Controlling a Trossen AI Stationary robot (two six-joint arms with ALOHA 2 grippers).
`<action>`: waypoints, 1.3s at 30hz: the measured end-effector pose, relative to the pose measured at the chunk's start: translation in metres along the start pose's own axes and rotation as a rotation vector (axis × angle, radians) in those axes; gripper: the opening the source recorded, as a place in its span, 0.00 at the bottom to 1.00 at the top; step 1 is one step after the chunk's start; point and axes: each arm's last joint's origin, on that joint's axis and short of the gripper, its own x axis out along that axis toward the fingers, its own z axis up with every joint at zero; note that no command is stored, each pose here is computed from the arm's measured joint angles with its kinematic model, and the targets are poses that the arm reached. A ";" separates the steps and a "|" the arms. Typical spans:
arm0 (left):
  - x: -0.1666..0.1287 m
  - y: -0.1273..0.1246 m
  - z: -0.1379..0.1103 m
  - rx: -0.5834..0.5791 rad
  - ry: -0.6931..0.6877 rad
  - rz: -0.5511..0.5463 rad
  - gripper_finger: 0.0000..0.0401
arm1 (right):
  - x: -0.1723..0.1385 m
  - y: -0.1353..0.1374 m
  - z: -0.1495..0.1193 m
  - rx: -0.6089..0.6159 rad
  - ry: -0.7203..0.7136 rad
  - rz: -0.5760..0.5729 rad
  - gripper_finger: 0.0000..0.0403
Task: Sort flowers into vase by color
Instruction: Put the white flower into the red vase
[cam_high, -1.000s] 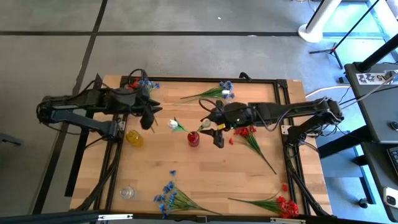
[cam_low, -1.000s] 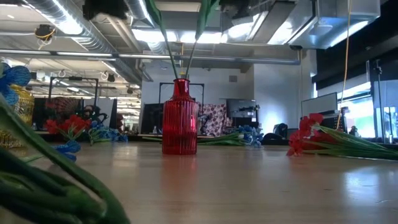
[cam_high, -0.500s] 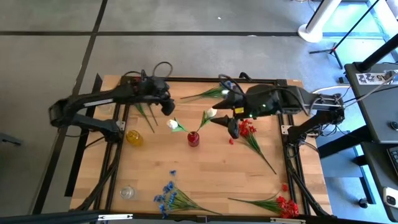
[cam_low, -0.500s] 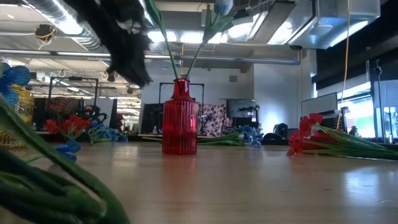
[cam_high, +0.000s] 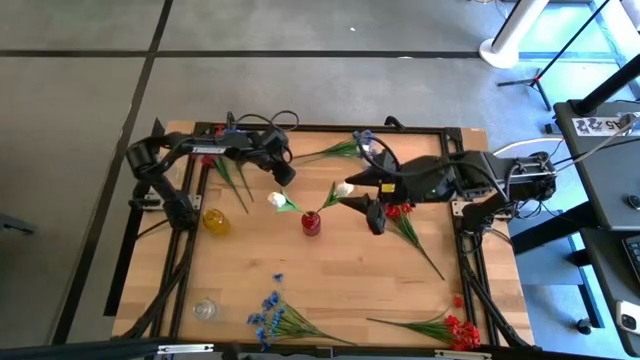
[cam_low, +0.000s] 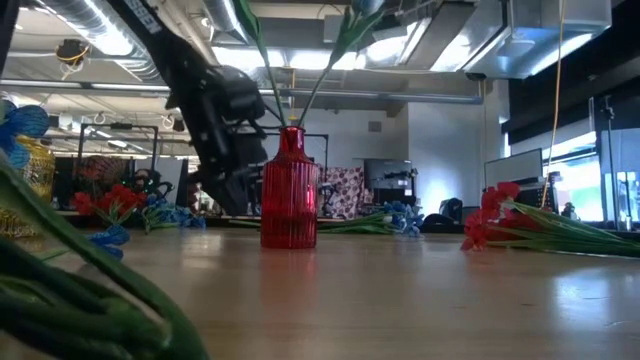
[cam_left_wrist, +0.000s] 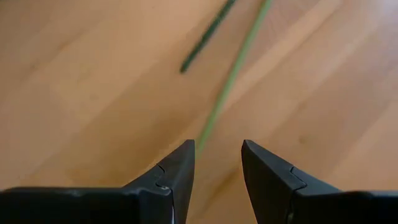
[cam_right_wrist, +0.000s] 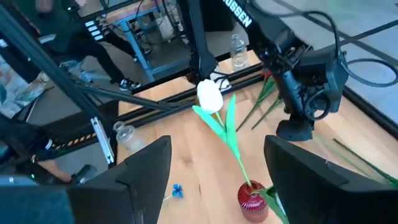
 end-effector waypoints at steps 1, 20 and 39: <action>0.002 0.001 0.001 0.006 -0.007 0.004 0.32 | 0.000 0.000 0.000 0.000 -0.001 -0.001 0.64; 0.029 0.008 0.002 0.020 0.009 0.015 0.04 | 0.026 0.000 -0.001 0.004 -0.032 -0.064 0.64; -0.144 -0.026 -0.024 -0.001 -0.080 -0.650 0.01 | 0.016 -0.062 0.022 0.001 0.017 -0.142 0.64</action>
